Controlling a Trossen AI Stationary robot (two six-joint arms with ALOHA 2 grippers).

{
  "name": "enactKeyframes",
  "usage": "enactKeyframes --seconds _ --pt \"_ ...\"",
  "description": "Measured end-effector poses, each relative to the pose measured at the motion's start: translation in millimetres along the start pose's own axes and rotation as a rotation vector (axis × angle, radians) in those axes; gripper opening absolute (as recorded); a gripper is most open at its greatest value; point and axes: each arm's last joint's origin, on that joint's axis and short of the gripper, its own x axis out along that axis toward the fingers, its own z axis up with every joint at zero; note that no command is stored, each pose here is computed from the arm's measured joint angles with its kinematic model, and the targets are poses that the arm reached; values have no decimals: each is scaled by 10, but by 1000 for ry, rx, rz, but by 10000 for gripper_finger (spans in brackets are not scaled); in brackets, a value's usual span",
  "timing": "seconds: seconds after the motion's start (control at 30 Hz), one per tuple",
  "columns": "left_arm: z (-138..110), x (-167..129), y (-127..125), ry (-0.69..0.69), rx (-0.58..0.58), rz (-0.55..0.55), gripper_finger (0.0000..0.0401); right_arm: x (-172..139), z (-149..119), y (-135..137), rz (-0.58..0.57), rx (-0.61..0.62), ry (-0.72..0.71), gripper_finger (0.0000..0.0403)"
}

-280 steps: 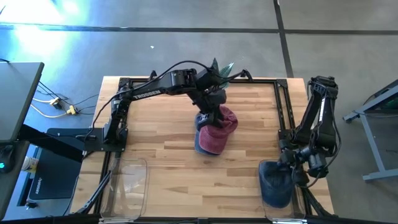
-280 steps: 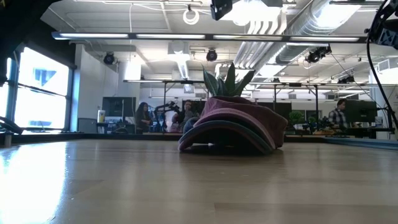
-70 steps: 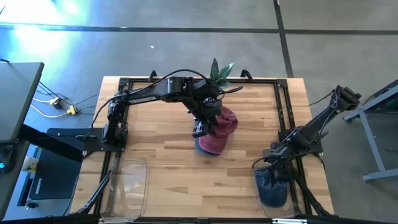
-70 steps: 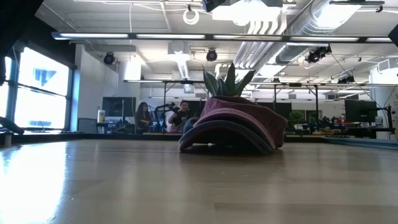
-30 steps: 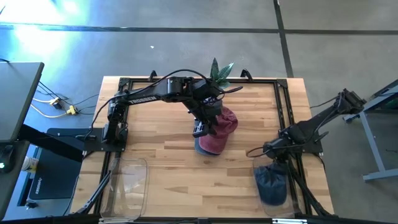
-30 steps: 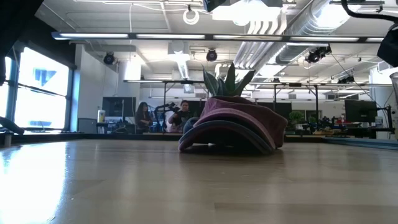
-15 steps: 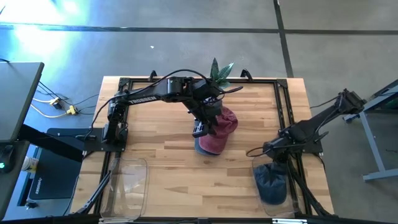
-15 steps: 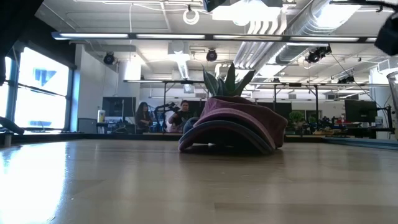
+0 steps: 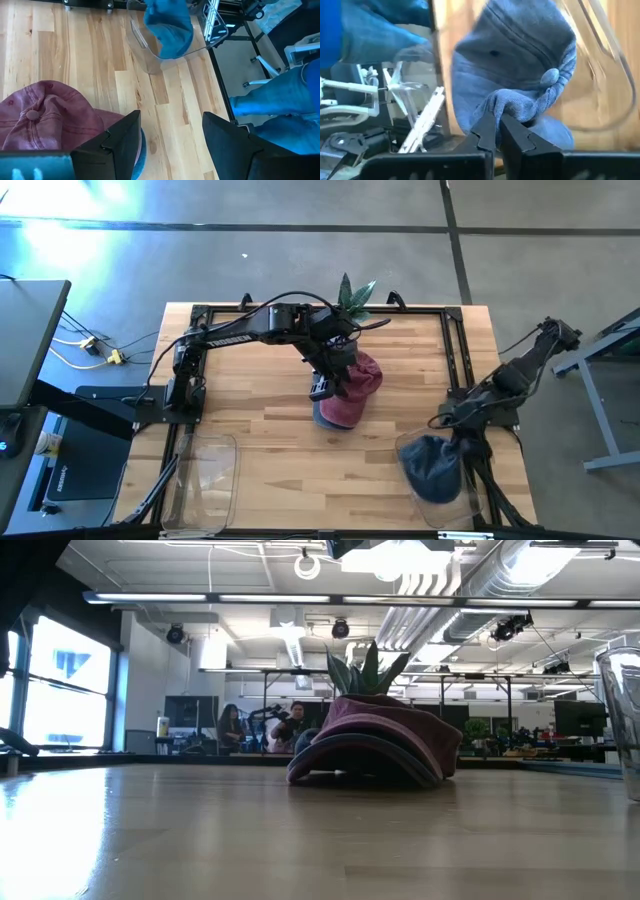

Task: Pick & Place hat
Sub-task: Put the blue cap into the right transparent bin

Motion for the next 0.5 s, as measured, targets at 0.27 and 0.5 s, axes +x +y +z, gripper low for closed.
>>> enactKeyframes --seconds 0.27,0.5 --pt "0 0 0 0 4 0 208 84 -13 -49 -7 55 16 153" --pt "0 0 0 0 9 0 208 7 83 -52 42 108 -130 227"
